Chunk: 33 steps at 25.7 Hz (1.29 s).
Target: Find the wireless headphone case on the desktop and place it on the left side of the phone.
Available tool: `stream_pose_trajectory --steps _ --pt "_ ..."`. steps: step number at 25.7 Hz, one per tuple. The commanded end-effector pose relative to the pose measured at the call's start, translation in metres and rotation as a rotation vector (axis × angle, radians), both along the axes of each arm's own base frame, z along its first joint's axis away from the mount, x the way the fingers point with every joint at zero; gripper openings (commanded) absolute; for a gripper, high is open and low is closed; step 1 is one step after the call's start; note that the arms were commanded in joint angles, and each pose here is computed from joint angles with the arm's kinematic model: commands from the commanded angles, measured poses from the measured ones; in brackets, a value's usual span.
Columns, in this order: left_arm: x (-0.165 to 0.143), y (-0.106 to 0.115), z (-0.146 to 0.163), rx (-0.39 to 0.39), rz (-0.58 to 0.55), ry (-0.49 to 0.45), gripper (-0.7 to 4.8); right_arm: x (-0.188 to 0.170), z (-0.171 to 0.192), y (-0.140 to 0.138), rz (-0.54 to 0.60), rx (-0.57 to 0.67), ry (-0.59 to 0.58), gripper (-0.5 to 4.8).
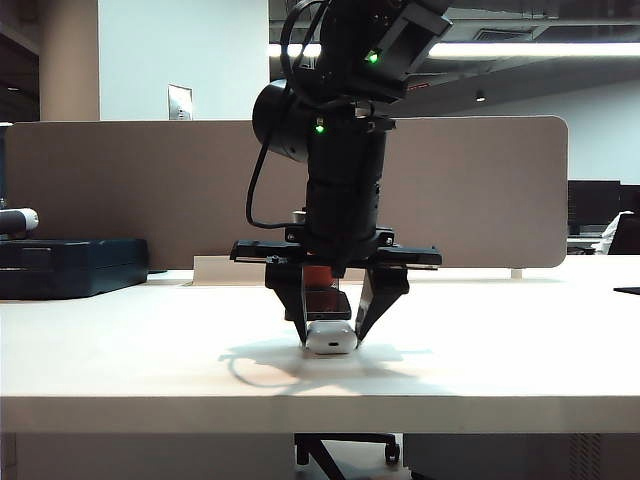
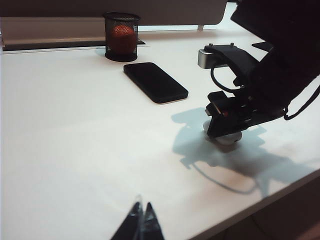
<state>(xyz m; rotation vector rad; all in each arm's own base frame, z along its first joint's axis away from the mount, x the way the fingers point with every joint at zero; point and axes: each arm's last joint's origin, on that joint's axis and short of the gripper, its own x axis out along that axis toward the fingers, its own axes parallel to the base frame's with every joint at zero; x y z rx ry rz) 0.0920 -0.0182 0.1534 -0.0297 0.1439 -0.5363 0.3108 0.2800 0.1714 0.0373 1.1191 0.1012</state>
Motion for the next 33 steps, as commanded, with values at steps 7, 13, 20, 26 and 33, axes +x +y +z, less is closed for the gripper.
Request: stream_pose_trajectory --steps 7,13,20,26,33 --pt "0.000 0.000 0.000 -0.004 -0.006 0.003 -0.06 -0.001 0.002 0.001 0.000 0.002 0.000 2.06" --pt "0.000 0.000 0.000 -0.004 -0.006 0.003 -0.06 -0.002 0.006 -0.001 0.006 -0.001 -0.002 2.06" --pt "0.000 0.000 0.000 -0.004 -0.006 0.003 -0.06 -0.003 0.023 -0.002 0.019 0.034 -0.048 2.06" --pt "0.000 0.000 0.000 -0.004 -0.006 0.003 -0.06 0.000 0.040 0.002 0.049 0.072 -0.080 2.06" --pt "0.000 0.000 0.000 -0.004 -0.006 0.003 -0.05 0.009 0.070 0.011 0.071 0.138 -0.175 2.06"
